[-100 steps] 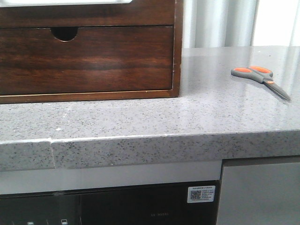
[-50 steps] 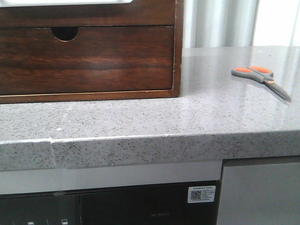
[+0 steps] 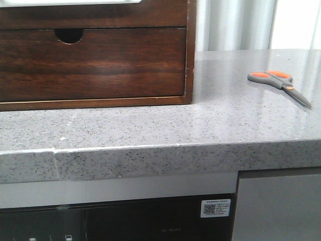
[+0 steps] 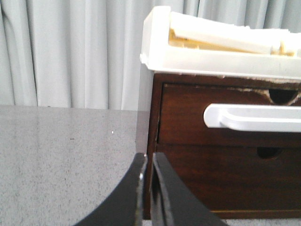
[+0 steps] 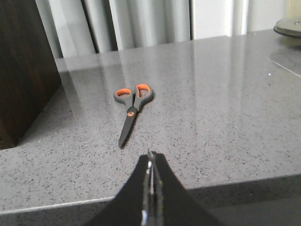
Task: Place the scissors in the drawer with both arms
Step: 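Move the left gripper to the white drawer handle and grasp it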
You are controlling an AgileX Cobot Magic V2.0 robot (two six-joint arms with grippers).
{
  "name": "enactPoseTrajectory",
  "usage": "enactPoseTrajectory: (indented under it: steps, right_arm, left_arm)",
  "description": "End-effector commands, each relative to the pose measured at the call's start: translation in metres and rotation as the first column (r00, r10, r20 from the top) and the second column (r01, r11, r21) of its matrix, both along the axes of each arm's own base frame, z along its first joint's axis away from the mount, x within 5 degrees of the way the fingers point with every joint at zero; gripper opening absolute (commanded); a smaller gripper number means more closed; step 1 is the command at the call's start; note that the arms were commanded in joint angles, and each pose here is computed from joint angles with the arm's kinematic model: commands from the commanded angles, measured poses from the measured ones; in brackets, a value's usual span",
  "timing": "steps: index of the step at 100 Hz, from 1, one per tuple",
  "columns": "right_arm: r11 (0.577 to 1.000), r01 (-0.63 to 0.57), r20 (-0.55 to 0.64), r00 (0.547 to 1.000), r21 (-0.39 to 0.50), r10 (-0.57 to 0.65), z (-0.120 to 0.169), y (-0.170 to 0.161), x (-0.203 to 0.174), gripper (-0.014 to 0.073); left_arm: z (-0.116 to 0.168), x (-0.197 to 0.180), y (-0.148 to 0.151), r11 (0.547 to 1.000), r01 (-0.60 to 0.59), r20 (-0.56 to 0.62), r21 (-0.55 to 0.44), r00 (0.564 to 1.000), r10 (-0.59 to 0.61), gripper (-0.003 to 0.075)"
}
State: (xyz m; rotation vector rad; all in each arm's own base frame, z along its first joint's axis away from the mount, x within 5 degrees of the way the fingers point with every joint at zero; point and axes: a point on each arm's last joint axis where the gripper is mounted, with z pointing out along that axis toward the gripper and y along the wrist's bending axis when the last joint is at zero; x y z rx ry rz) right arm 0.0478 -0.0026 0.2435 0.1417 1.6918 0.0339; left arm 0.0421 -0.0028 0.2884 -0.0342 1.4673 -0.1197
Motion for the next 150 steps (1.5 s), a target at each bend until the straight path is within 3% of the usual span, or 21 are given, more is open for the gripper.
enactPoseTrajectory:
  steps: [1, 34, 39, 49, 57, 74, 86, 100, 112, 119, 124, 137, 150]
  right_arm:
    - [1.0, 0.006, 0.033, 0.999, -0.013, -0.005, 0.027, 0.0, 0.001, -0.0055]
    - [1.0, 0.005, -0.003, 1.0, -0.01, -0.005, 0.053, -0.002, 0.016, -0.0055]
    - [1.0, 0.005, -0.003, 1.0, -0.01, -0.005, 0.053, -0.002, 0.017, -0.0055]
    - [1.0, 0.005, -0.005, 1.0, -0.01, -0.005, 0.053, -0.002, 0.018, -0.0055]
    - [1.0, 0.005, -0.016, 1.0, -0.009, -0.005, 0.052, -0.002, 0.018, -0.0055]
    - [1.0, 0.005, -0.018, 1.0, -0.009, -0.005, 0.052, -0.002, 0.017, -0.0055]
    - [1.0, 0.005, -0.02, 1.0, -0.009, -0.005, 0.051, -0.002, 0.017, -0.0055]
    - [1.0, 0.005, -0.02, 1.0, -0.009, -0.005, 0.051, -0.002, 0.017, -0.0055]
    - [1.0, 0.005, -0.02, 1.0, -0.009, -0.005, 0.051, -0.002, 0.017, -0.0055]
    - [1.0, 0.005, -0.02, 1.0, -0.009, -0.005, 0.051, -0.002, 0.017, -0.0055]
    - [1.0, 0.005, -0.022, 1.0, -0.009, -0.005, 0.051, -0.002, 0.017, -0.0055]
    - [1.0, 0.005, -0.027, 1.0, -0.009, -0.005, 0.051, -0.002, 0.017, -0.0055]
    - [1.0, 0.005, -0.027, 1.0, -0.009, -0.005, 0.051, -0.002, 0.017, -0.0055]
  left_arm:
    - [0.027, 0.002, 0.0, 1.0, -0.008, 0.079, 0.003, 0.997, 0.007, -0.002]
    - [0.034, 0.015, 0.001, 1.0, -0.017, 0.082, 0.02, 0.997, 0.015, 0.0]
    - [0.034, 0.017, 0.0, 1.0, -0.017, 0.076, 0.02, 0.997, 0.015, 0.0057]
    - [0.034, 0.021, 0.0, 1.0, -0.017, 0.068, 0.021, 0.998, 0.016, 0.0267]
    - [0.036, 0.026, 0.0, 1.0, -0.017, 0.085, 0.005, 0.996, 0.016, 0.0365]
    - [0.041, 0.036, 0.0, 0.999, -0.029, 0.127, 0.041, 0.992, 0.023, 0.0335]
    - [0.043, 0.046, -0.002, 0.979, -0.046, 0.156, 0.197, 0.988, 0.015, 0.0311]
    - [0.043, 0.062, -0.012, 0.88, -0.039, 0.197, 0.473, 0.978, -0.063, 0.0311]
    - [0.041, 0.073, -0.027, 0.729, 0.004, 0.224, 0.685, 0.951, -0.215, 0.0311]
    - [0.037, 0.078, -0.036, 0.629, 0.039, 0.205, 0.776, 0.928, -0.311, 0.0311]
    - [0.034, 0.082, -0.041, 0.588, 0.063, 0.193, 0.806, 0.912, -0.363, 0.0311]
    - [0.03, 0.093, -0.047, 0.58, 0.115, 0.185, 0.807, 0.883, -0.432, 0.0311]
    - [0.028, 0.102, -0.05, 0.538, 0.113, 0.179, 0.835, 0.869, -0.46, 0.0311]
